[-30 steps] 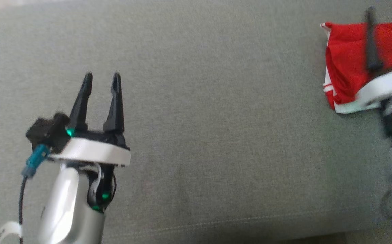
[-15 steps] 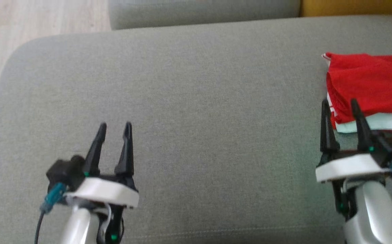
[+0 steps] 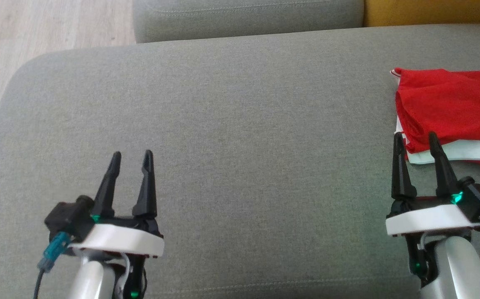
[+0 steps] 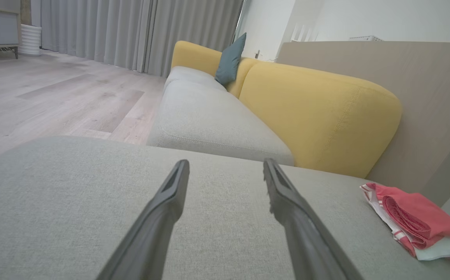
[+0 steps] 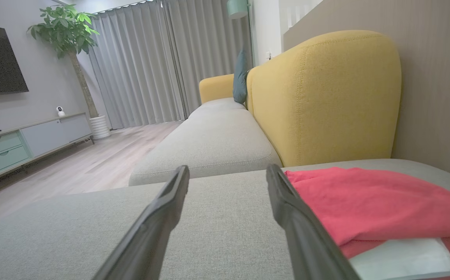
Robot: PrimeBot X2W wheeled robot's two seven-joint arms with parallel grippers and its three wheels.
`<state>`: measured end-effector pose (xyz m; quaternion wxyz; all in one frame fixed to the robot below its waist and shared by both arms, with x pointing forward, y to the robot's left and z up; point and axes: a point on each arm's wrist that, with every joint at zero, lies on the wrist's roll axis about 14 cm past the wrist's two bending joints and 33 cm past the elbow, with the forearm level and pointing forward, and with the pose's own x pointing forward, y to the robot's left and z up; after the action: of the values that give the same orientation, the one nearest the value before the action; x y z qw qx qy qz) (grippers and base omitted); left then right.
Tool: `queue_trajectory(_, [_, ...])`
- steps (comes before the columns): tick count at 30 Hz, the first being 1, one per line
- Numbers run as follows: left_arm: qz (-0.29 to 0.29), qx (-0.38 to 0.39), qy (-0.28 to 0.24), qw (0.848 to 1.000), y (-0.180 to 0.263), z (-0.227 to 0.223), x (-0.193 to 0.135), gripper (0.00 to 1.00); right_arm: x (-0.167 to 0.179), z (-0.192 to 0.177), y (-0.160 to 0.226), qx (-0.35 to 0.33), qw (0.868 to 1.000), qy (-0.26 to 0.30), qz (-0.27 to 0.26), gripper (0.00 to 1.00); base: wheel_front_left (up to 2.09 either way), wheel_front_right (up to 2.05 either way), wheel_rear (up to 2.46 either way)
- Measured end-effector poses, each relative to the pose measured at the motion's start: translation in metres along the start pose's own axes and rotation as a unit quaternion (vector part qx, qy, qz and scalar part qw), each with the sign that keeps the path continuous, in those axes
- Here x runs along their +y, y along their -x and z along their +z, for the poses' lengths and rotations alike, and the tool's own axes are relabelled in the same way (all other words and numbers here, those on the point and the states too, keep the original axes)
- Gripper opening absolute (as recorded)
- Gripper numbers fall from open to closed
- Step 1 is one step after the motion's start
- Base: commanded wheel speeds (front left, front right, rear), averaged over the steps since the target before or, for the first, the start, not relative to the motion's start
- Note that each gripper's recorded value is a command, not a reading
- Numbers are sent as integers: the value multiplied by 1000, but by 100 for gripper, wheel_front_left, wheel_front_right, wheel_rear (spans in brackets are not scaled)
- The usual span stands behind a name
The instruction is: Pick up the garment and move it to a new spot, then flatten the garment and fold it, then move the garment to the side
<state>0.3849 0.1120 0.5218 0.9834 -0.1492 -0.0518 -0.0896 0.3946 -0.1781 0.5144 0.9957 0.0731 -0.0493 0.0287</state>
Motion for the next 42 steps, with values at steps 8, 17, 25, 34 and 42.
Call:
queue_trajectory(8, [8,-31,-1,999,-3,20,5,100,4,-1,0,1,1000,-1,6,100,0,0,0])
queue_trajectory(17, [15,-30,8,999,3,19,7,100,10,-1,1,1,1000,-1,15,100,0,0,0])
queue_trajectory(25, [16,-32,17,999,2,20,7,100,10,-1,1,1,1000,-2,15,100,0,0,0])
queue_trajectory(34, [37,-4,31,999,9,1,18,0,8,-22,9,35,999,-9,9,0,0,0,0])
queue_trajectory(42, [61,39,62,995,25,-24,27,0,2,-48,27,77,996,-43,-9,0,0,0,0])
